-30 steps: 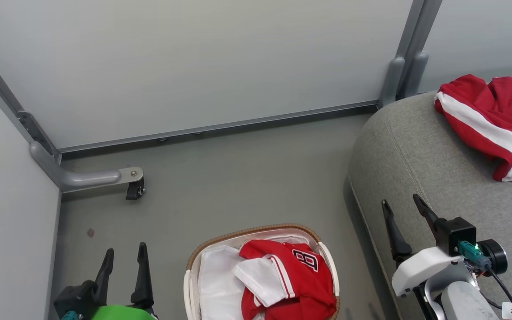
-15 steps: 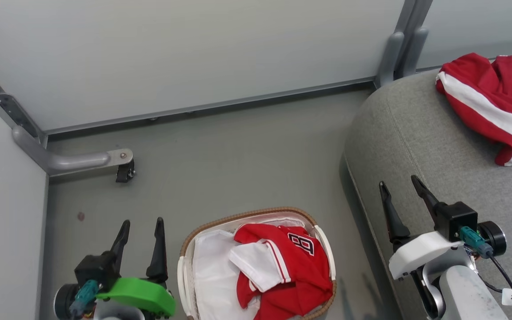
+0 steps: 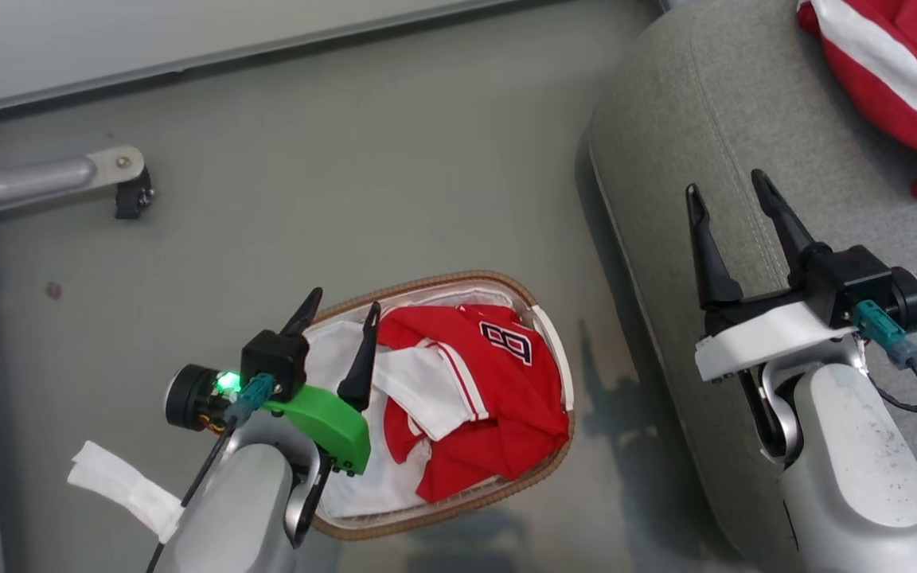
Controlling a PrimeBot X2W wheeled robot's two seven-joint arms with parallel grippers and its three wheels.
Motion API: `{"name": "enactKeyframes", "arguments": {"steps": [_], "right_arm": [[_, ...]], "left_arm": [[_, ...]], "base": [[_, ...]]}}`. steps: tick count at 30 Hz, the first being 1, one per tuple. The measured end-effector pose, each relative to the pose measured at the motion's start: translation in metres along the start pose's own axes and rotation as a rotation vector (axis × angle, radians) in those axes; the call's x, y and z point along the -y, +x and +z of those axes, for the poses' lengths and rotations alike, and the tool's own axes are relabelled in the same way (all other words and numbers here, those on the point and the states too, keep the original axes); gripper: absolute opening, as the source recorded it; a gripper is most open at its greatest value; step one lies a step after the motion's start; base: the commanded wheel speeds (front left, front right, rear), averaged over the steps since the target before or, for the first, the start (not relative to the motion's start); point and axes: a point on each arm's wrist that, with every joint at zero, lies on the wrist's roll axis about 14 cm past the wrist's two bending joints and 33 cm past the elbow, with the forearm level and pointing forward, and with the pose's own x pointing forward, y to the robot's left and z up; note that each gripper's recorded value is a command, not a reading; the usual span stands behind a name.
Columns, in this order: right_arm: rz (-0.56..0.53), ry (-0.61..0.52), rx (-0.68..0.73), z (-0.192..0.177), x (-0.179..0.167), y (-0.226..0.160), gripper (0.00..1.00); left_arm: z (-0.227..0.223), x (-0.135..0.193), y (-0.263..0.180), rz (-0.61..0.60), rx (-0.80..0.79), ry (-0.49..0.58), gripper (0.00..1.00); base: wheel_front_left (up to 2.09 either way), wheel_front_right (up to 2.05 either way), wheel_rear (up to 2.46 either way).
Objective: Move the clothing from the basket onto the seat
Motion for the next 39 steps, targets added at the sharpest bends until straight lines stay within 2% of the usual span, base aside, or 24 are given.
{"name": "enactKeyframes", "arguments": {"steps": [14,23,34,35,37,38,39], "right_arm": [[-0.047,0.016,-0.105,-0.062,0.026,0.018,1.00],[-0.068,0.017,-0.170,-0.095,0.039,0.020,1.00],[-0.095,0.005,-0.232,-0.121,0.053,0.013,1.00],[-0.097,0.002,-0.236,-0.122,0.054,0.012,1.00],[-0.103,0.003,-0.242,-0.124,0.056,0.011,1.00],[-0.105,0.002,-0.245,-0.125,0.057,0.010,1.00],[-0.107,0.001,-0.247,-0.126,0.058,0.010,1.00]], "left_arm": [[-0.128,0.043,0.048,-0.265,-0.343,0.018,1.00],[-0.179,0.040,0.077,-0.286,-0.448,-0.054,1.00],[-0.237,0.043,0.089,-0.293,-0.596,-0.109,1.00],[-0.241,0.046,0.087,-0.297,-0.610,-0.114,0.95],[-0.249,0.051,0.085,-0.307,-0.639,-0.121,0.47],[-0.252,0.053,0.084,-0.310,-0.650,-0.126,0.37],[-0.254,0.054,0.084,-0.313,-0.660,-0.127,0.09]], "base": [[0.00,0.00,0.00],[0.00,0.00,0.00],[0.00,0.00,0.00],[0.00,0.00,0.00],[0.00,0.00,0.00],[0.00,0.00,0.00],[0.00,0.00,0.00]]}}
